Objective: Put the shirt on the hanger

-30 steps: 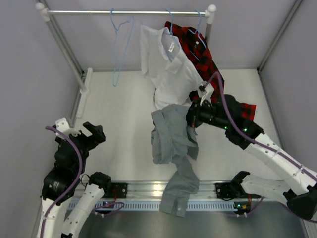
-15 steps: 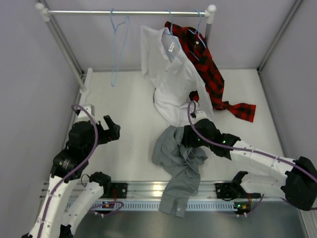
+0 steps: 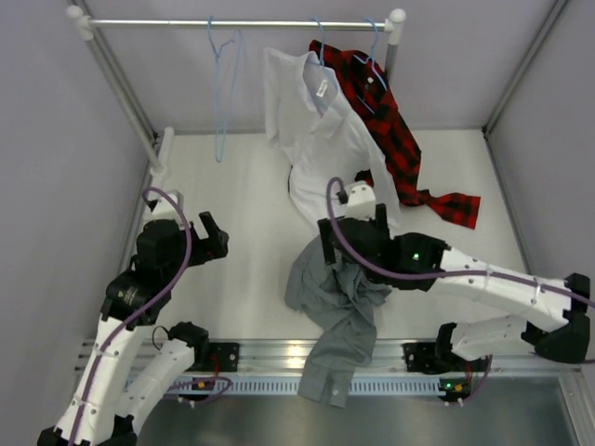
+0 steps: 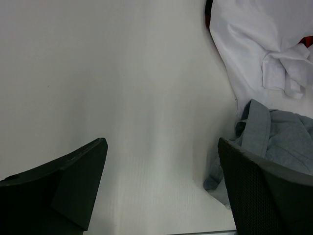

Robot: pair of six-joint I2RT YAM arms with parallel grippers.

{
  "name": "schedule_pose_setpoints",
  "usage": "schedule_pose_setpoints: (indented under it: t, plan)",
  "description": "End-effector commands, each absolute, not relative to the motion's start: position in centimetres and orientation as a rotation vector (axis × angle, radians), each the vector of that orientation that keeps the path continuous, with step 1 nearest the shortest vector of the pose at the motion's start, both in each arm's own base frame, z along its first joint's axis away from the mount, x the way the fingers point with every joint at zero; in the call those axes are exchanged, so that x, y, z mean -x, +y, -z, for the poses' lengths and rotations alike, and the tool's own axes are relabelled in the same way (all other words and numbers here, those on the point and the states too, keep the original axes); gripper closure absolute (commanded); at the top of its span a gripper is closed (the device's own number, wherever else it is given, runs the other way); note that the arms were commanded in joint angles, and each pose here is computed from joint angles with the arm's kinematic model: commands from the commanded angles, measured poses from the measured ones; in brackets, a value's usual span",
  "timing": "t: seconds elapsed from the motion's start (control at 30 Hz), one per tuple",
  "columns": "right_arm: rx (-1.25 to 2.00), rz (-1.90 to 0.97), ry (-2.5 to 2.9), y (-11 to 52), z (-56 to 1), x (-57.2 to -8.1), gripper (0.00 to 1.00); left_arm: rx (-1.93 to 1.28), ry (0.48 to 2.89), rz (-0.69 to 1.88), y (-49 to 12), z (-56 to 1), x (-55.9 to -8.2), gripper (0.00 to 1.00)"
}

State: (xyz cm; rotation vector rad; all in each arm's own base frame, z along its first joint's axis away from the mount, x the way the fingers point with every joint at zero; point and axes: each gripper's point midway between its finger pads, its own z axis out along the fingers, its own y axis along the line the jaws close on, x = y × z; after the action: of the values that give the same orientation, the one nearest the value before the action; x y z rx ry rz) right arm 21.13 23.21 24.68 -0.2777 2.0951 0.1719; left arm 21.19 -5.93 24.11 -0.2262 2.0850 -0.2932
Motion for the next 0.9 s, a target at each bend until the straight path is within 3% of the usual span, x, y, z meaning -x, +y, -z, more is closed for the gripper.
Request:
schedule_pose_setpoints:
  t: [0.0,0.27,0.47,0.57,0.6,0.63,0.7,0.73,0.8,0.87]
  plan:
    - [0.366,-0.115,2.044,27.4,-25.6,-19.7,0.08,0.264,2.013,0.291,-5.5,-25.3,-21.9,0.02]
    - [0.495,-0.074,2.093,38.1,-19.9,-18.5,0.09,0.31,1.949,0.284,-4.6,-26.1,-21.2,0.02]
    - [0.493,0.126,2.11,38.2,-14.8,-19.8,0.11,0.338,1.888,0.28,-3.8,-27.1,-20.4,0.02]
    - [0.506,0.211,2.128,37.4,-12.6,-20.2,0.17,0.343,1.867,0.285,-3.6,-27.4,-20.1,0.02]
    - [0.517,0.23,2.132,37.1,-11.9,-20.1,0.21,0.342,1.864,0.286,-3.6,-27.5,-20.1,0.02]
    - [0.517,0.24,2.136,36.9,-11.5,-20.1,0.34,0.344,1.865,0.285,-3.5,-27.4,-20.1,0.02]
    - [0.507,0.259,2.133,36.4,-11.1,-20.1,0.44,0.345,1.862,0.285,-3.5,-27.5,-20.0,0.02]
    - [0.508,0.264,2.131,36.3,-11.0,-20.1,0.55,0.343,1.861,0.288,-3.6,-27.5,-20.0,0.02]
    - [0.492,0.268,2.12,35.8,-11.4,-20.1,0.65,0.343,1.858,0.287,-3.5,-27.6,-20.0,0.02]
    - [0.483,0.267,2.103,35.6,-12.0,-20.2,0.91,0.344,1.855,0.289,-3.5,-27.7,-19.9,0.02]
